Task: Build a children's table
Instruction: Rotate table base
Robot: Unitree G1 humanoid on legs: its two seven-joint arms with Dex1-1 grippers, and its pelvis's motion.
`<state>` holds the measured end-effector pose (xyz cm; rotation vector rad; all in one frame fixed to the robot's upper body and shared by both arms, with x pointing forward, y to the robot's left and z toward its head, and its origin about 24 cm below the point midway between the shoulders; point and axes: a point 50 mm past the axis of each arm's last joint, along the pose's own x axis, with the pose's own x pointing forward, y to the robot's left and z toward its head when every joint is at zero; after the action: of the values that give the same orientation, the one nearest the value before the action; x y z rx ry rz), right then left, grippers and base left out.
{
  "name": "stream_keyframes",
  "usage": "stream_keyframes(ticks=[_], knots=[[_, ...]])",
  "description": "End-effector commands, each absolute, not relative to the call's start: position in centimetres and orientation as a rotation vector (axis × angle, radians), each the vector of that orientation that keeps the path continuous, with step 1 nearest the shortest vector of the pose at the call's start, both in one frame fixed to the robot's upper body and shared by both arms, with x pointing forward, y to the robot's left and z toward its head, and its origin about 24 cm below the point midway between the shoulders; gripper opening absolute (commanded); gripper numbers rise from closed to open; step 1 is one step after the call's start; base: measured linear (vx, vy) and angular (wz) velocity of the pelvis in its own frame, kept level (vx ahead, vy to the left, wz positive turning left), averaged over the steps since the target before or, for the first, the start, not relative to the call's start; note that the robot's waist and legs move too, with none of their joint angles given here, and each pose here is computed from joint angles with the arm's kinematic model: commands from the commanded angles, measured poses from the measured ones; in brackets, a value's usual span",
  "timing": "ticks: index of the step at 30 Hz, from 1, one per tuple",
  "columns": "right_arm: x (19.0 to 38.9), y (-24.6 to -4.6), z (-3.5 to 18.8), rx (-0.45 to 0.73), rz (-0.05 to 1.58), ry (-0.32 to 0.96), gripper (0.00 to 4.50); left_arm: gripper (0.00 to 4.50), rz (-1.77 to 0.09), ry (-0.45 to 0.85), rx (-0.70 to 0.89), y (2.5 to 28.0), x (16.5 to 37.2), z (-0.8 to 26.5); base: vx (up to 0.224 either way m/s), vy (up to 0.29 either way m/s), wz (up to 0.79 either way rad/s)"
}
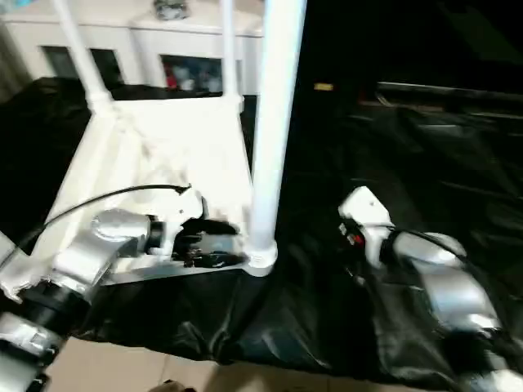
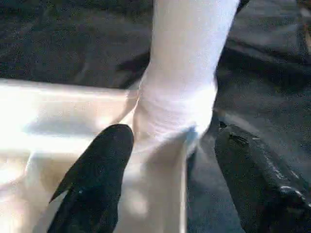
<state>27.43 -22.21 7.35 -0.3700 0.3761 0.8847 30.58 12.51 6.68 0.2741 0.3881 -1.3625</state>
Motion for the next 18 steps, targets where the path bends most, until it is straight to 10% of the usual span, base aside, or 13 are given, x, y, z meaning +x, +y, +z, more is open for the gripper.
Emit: stream_keyframes(ticks=[1, 18], knots=[[26.4, -22.0, 7.8, -0.372, 0.934, 0.405, 4.5, 2.83, -1.405, 0.428, 0.274, 12.9, 30.4, 6.8, 0.0, 0.0, 0.0], [23.8, -21.4, 8.2, -0.361, 0.988, 0.484, 4.5, 1.51, -1.453, 0.498, 0.286, 13.4, 29.7, 6.0, 0.0, 0.0, 0.0]])
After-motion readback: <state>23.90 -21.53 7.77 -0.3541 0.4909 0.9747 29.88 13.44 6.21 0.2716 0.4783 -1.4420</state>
